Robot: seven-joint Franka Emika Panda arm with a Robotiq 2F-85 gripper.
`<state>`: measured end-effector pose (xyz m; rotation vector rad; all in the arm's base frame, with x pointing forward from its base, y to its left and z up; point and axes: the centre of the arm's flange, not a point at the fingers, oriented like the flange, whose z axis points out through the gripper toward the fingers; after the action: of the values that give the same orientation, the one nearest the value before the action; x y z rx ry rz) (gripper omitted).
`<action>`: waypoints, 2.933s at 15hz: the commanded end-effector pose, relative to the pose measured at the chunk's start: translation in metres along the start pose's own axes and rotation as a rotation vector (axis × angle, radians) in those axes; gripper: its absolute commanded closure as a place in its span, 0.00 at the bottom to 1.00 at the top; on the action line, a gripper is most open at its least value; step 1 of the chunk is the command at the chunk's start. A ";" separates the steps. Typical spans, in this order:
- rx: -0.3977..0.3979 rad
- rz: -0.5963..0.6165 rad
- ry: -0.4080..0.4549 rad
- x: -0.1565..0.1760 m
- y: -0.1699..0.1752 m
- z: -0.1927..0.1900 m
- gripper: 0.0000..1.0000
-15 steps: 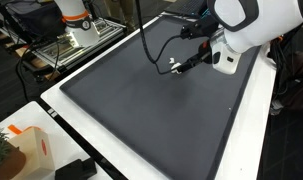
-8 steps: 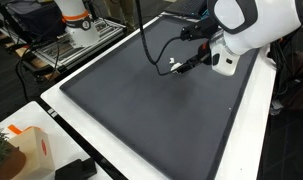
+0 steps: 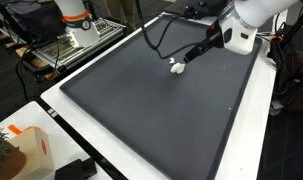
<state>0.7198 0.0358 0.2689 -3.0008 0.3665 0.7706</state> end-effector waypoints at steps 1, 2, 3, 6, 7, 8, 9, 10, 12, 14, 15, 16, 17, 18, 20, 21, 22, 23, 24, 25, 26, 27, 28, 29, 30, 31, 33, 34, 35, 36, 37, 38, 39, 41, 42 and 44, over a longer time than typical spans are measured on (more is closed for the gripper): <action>0.043 -0.011 0.067 -0.078 0.019 0.005 0.00; 0.050 -0.008 0.084 -0.085 0.020 -0.001 0.00; 0.057 0.003 0.100 -0.092 0.020 -0.005 0.00; 0.092 0.021 0.152 -0.113 0.019 -0.015 0.00; 0.107 0.020 0.169 -0.120 0.017 -0.017 0.00; 0.114 0.028 0.181 -0.127 0.016 -0.018 0.00; 0.114 0.025 0.199 -0.134 0.015 -0.020 0.00; 0.123 0.021 0.231 -0.142 0.016 -0.021 0.00; 0.096 0.009 0.212 -0.090 0.002 -0.057 0.00; 0.097 0.009 0.220 -0.101 0.003 -0.057 0.00; 0.097 0.009 0.220 -0.103 0.004 -0.056 0.00; 0.097 0.010 0.219 -0.104 0.004 -0.056 0.00; 0.097 0.010 0.219 -0.104 0.004 -0.055 0.00; 0.097 0.010 0.219 -0.104 0.004 -0.055 0.00; 0.096 0.011 0.218 -0.103 0.004 -0.053 0.00; 0.097 0.011 0.219 -0.103 0.004 -0.053 0.00; 0.088 -0.005 0.228 -0.100 0.003 -0.052 0.00; 0.082 0.002 0.245 -0.098 0.004 -0.048 0.00; 0.083 -0.004 0.253 -0.100 0.006 -0.045 0.00; 0.082 -0.004 0.269 -0.104 0.011 -0.037 0.00; 0.094 -0.006 0.282 -0.111 0.016 -0.028 0.00; 0.101 -0.002 0.300 -0.116 0.022 -0.019 0.00; 0.113 -0.002 0.315 -0.127 0.028 -0.006 0.00; 0.111 0.001 0.324 -0.139 0.035 0.005 0.00; 0.112 -0.014 0.319 -0.156 0.043 0.012 0.00; 0.134 -0.030 0.327 -0.165 0.048 0.012 0.00; 0.113 -0.011 0.314 -0.118 0.029 -0.008 0.00; 0.116 -0.015 0.326 -0.127 0.033 -0.008 0.00; 0.118 -0.017 0.333 -0.136 0.037 -0.009 0.00; 0.120 -0.017 0.338 -0.142 0.039 -0.010 0.00; 0.121 -0.017 0.341 -0.145 0.040 -0.011 0.00; 0.121 -0.017 0.343 -0.147 0.040 -0.011 0.00; 0.121 -0.017 0.343 -0.148 0.040 -0.010 0.00; 0.121 -0.017 0.342 -0.148 0.040 -0.009 0.00; 0.121 -0.017 0.342 -0.148 0.040 -0.009 0.00; 0.104 -0.025 0.359 -0.161 0.047 -0.001 0.00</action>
<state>0.5898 0.0287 0.3495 -3.0117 0.3746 0.2179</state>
